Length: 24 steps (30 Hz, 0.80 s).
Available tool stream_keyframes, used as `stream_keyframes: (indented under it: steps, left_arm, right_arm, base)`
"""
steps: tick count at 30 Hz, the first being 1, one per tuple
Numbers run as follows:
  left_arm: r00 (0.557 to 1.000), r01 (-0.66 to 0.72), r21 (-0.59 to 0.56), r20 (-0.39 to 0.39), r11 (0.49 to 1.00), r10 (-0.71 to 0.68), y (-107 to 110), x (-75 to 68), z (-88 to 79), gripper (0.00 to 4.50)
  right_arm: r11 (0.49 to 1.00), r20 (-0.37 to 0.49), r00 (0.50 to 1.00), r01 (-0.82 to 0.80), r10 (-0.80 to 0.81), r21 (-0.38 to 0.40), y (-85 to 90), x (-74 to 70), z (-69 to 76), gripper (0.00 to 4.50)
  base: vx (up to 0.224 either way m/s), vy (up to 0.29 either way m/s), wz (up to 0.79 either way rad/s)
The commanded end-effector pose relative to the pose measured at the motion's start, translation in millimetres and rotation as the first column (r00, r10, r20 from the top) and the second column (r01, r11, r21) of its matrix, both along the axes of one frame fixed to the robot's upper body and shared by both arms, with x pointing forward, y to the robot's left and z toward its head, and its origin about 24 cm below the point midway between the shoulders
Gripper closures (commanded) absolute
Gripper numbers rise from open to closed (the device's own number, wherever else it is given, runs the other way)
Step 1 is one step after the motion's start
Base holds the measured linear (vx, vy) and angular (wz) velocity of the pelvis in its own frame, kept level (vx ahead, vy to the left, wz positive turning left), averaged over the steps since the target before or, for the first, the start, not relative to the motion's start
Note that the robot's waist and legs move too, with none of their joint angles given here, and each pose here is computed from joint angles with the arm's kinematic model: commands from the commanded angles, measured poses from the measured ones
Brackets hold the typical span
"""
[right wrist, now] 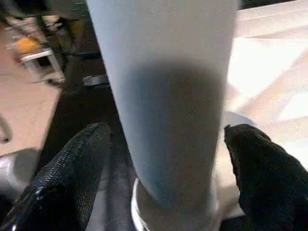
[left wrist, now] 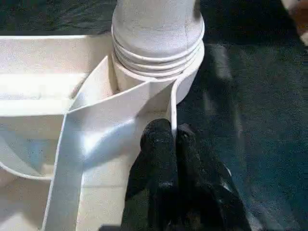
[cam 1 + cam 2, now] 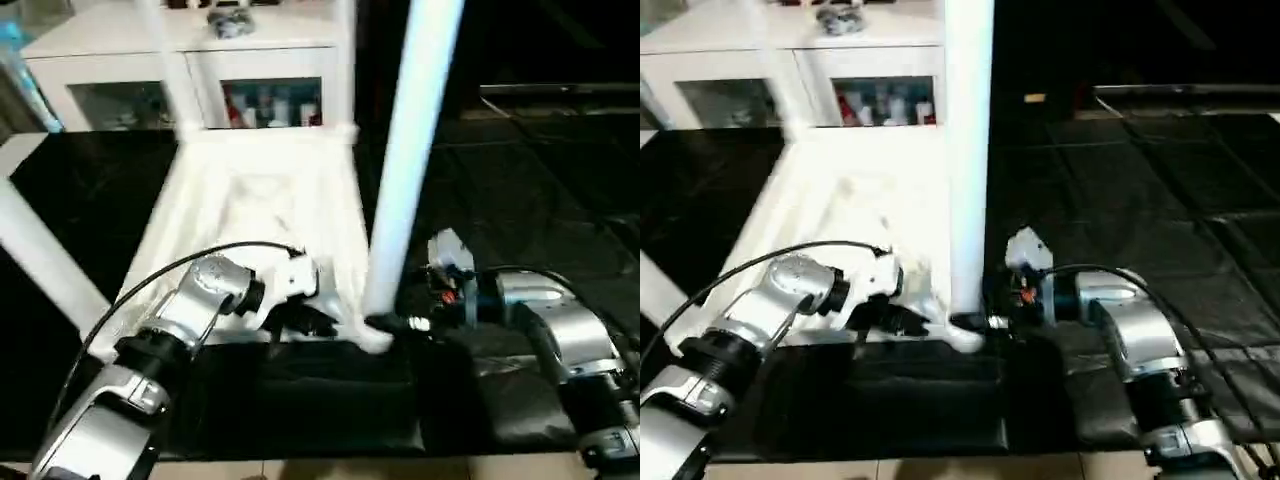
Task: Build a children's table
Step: Rotate leg to tighten
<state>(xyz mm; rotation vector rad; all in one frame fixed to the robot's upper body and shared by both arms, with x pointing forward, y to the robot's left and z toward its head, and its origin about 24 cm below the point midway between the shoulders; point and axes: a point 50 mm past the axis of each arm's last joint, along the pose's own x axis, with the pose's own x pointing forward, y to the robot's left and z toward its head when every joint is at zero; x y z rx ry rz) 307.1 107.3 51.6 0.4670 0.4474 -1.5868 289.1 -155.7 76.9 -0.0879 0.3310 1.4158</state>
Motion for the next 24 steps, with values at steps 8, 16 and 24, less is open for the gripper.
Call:
stream_keyframes:
  steps: [8,16,24]
  left_arm:
    - [0.986,0.167,0.018,-0.009,0.986,-0.167,-9.3,-10.2,4.0,4.50]
    - [0.982,0.189,0.031,-0.015,0.982,-0.188,-4.7,-10.4,6.0,4.50]
    - [0.984,0.179,0.033,-0.018,0.983,-0.178,-3.6,-9.6,5.4,4.50]
  right_arm:
    - [0.983,-0.082,0.980,-0.185,0.183,-0.013,0.4,-4.9,-0.1,1.21]
    - [0.976,-0.105,0.970,-0.219,0.218,0.001,-1.6,-4.2,2.0,1.90]
    - [0.969,-0.122,0.962,-0.246,0.246,0.011,1.0,-6.3,-0.1,2.40]
  base:
    - [0.000,0.000,0.00]
    - [0.000,0.000,0.00]
    - [0.000,0.000,0.00]
